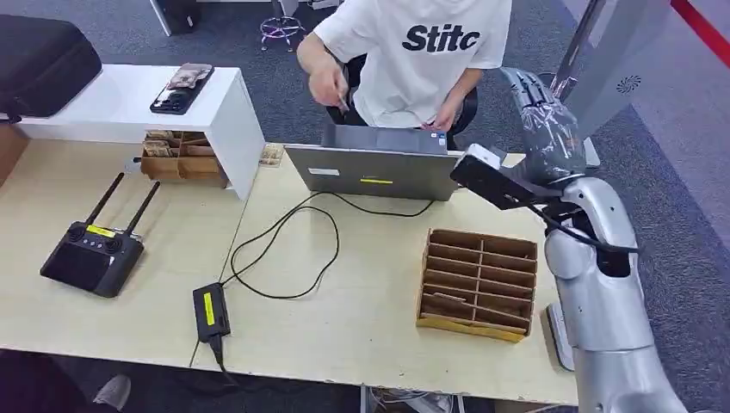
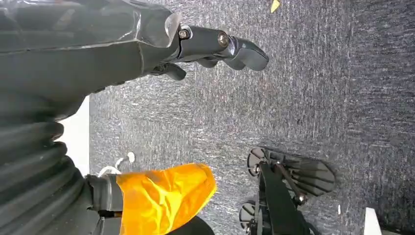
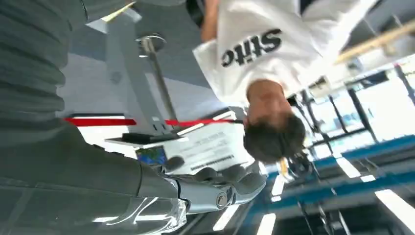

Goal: Pass the card to the sensor for recognition and then transmit it.

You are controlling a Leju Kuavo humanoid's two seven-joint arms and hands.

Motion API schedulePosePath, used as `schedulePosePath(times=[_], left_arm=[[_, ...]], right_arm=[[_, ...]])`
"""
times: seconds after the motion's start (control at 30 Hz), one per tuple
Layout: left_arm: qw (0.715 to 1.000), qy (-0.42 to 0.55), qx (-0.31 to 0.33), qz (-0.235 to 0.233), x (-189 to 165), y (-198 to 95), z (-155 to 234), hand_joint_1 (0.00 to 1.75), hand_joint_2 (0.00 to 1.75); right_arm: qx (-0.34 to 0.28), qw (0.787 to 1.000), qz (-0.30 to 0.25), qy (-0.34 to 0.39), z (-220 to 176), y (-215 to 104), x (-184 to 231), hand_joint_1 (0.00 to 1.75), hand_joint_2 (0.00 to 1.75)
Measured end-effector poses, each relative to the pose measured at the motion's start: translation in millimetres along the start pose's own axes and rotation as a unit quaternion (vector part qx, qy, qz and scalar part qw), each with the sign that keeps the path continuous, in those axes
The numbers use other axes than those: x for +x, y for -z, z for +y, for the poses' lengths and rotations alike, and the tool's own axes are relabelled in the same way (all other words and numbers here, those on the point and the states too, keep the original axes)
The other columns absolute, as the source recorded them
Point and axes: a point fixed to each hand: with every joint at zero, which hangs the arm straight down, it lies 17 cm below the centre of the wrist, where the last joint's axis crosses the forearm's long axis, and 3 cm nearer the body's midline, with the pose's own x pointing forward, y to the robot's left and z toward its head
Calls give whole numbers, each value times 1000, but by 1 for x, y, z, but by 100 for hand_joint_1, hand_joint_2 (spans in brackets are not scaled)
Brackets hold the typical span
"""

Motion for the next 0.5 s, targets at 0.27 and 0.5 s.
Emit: schedulePosePath(times=[0.27, 0.5], left_arm=[[1000, -20, 7, 14, -10, -3, -6, 0, 175], [998, -32, 16, 47, -29, -9, -14, 0, 175]], right_arm=[[-98, 989, -71, 85, -37, -100, 56, 0, 175], [-174, 969, -88, 155, -82, -200, 84, 0, 175]])
